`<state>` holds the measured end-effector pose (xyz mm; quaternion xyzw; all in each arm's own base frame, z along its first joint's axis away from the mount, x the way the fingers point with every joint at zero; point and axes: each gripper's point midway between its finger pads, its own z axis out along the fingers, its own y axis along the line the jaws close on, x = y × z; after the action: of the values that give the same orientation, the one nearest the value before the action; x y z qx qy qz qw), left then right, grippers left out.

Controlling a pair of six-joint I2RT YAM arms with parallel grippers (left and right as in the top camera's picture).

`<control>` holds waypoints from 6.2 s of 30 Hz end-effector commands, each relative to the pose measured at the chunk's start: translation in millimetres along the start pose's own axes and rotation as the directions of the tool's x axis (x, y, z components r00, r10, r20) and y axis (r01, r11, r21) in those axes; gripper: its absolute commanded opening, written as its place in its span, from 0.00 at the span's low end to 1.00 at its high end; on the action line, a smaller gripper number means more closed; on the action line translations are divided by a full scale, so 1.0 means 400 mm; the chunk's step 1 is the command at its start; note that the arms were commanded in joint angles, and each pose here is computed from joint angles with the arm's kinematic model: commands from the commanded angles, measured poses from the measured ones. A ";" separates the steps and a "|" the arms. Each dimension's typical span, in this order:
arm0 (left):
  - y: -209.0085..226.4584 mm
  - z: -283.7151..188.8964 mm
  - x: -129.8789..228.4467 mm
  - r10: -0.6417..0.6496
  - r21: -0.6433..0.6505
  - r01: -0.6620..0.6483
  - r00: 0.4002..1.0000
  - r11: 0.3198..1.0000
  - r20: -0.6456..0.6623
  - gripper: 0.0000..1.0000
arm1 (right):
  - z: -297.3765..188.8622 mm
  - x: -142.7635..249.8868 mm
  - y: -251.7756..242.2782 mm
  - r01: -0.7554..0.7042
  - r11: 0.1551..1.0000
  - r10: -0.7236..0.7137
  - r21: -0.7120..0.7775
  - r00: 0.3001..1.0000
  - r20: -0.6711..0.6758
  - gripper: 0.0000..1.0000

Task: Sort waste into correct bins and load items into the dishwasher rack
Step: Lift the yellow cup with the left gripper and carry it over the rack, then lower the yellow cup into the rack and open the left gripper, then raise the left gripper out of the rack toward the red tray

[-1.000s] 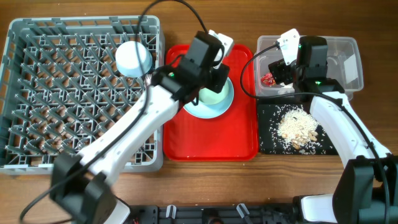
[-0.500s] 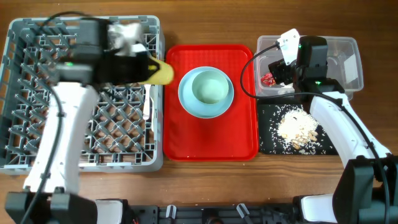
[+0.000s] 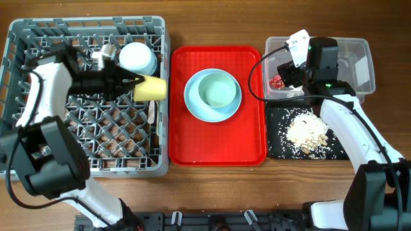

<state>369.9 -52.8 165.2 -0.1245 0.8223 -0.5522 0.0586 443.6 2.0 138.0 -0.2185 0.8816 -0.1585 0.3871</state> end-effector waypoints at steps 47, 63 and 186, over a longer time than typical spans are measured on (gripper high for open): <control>0.214 -0.081 0.001 -0.088 -0.038 0.092 0.992 0.995 0.091 0.14 | 0.004 -0.009 -0.005 0.002 1.000 -0.002 0.001 1.000 0.006 1.00; 0.264 -0.097 0.022 -0.136 -0.148 0.145 0.988 0.978 0.075 1.00 | 0.004 -0.009 -0.005 0.002 1.000 -0.002 0.001 1.000 0.007 1.00; 0.188 0.183 0.069 0.107 -0.876 -0.082 0.994 0.475 -0.035 0.17 | 0.004 -0.009 -0.005 0.003 1.000 -0.003 0.001 1.000 0.006 1.00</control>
<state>347.4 -97.5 74.9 -0.0968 0.9937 -0.0485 0.0275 443.6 2.0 138.2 -0.2186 0.8815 -0.1586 0.3872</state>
